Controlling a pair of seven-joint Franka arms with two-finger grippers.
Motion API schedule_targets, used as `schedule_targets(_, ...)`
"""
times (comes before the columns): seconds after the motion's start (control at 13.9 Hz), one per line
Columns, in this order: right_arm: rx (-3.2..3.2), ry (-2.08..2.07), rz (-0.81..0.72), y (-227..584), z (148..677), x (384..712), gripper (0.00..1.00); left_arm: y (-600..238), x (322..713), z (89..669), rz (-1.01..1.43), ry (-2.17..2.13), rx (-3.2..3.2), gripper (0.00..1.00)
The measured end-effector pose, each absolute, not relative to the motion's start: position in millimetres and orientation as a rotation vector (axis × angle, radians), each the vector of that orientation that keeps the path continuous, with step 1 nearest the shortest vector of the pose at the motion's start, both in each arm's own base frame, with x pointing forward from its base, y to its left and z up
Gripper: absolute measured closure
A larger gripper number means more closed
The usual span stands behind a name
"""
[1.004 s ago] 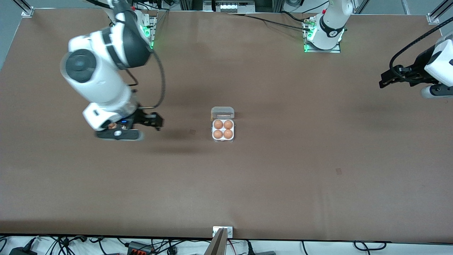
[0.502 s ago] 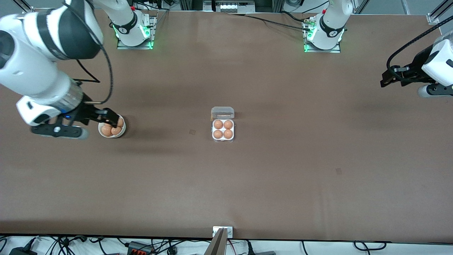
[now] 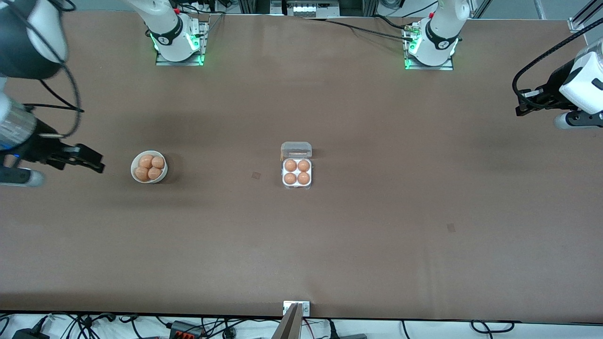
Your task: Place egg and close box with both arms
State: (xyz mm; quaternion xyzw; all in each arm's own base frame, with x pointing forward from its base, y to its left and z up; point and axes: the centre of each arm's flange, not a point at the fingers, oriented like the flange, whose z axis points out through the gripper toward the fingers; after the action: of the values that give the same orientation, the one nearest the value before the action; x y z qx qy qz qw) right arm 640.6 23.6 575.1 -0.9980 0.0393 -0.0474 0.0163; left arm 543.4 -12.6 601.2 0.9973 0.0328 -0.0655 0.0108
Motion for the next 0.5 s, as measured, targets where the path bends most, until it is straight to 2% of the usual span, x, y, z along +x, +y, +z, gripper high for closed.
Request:
schedule_targets(0.29, -3.131, 0.091, -0.122, 7.0, 596.4, 624.0, 0.0, -34.5, 539.2, 599.5, -0.248, 0.113, 3.11, 0.99)
schedule_targets(0.5, -3.15, 0.016, -0.092, -13.1, 596.5, 620.6, 0.0, -86.2, 533.1, 598.9, -0.258, 0.003, 3.115, 0.99)
